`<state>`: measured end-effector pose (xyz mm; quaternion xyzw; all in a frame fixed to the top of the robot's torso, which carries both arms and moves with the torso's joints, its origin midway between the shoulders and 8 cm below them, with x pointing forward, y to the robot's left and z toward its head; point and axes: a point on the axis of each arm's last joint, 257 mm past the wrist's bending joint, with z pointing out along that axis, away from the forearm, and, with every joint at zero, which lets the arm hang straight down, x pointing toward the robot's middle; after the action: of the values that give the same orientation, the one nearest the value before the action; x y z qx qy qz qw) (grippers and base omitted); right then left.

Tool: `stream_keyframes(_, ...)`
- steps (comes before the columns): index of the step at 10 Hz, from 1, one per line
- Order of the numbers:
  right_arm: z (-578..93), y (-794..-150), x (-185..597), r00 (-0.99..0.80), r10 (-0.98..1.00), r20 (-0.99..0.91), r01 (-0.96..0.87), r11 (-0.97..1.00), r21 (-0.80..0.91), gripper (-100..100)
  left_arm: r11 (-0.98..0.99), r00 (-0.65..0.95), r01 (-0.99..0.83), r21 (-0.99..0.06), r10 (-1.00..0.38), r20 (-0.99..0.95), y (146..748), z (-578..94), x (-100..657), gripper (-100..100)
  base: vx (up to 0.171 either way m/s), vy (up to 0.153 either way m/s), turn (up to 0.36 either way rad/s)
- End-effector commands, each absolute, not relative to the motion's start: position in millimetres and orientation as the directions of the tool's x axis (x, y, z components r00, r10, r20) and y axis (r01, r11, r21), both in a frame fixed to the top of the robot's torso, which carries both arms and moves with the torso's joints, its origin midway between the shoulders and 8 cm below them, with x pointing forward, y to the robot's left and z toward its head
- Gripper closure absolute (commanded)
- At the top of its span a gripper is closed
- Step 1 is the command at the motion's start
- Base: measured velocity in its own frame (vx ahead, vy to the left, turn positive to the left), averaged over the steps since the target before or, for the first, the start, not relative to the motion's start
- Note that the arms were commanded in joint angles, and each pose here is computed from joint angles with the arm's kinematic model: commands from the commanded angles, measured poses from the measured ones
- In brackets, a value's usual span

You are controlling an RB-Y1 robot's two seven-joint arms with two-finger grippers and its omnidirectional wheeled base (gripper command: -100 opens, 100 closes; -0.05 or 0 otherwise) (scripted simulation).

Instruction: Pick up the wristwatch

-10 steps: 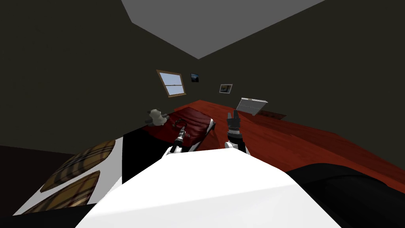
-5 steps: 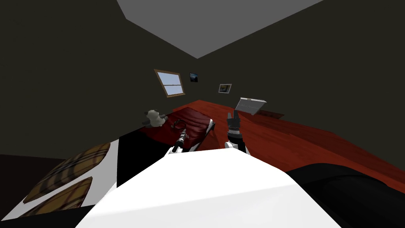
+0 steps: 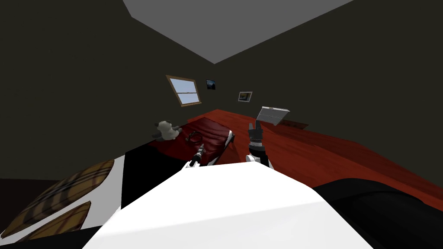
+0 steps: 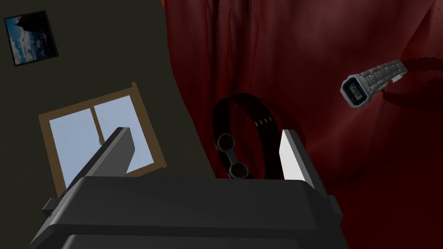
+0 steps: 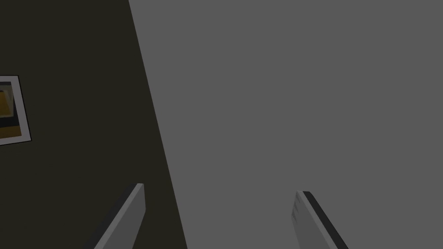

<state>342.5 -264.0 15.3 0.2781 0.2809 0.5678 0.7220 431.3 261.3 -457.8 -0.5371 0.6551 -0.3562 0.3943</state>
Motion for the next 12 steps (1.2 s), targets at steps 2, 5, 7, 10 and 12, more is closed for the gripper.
stream_keyframes(2, 15, -264, 343, 0.197, 0.976, -0.090, -0.664, 0.201, 0.721, 0, 0.195, -0.126, -0.478, -0.857, -0.980, -0.153, 267, -481, 422, -100, 0.038, -0.007, -0.042)
stream_keyframes(5, 15, -264, 343, 0.197, 0.976, -0.090, -0.664, 0.201, 0.721, 0, 0.217, -0.139, -0.522, -0.825, -0.976, -0.169, 271, -501, 413, -100, 0.023, -0.005, -0.026)
stream_keyframes(7, 15, -264, 343, 0.197, 0.976, -0.090, -0.664, 0.201, 0.721, 0, 0.262, -0.166, -0.579, -0.772, -0.965, -0.202, 279, -527, 403, -100, 0.052, -0.014, -0.070)
stream_keyframes(10, 15, -264, 343, 0.197, 0.976, -0.090, -0.664, 0.201, 0.721, 0, 0.323, -0.207, -0.668, -0.670, -0.946, -0.250, 301, -567, 377, -100, 0.074, -0.019, -0.076)
stream_keyframes(12, 15, -264, 342, 0.197, 0.976, -0.090, -0.664, 0.201, 0.721, 0, 0.341, -0.219, -0.686, -0.643, -0.939, -0.264, 307, -575, 372, -100, 0.045, -0.010, -0.032)
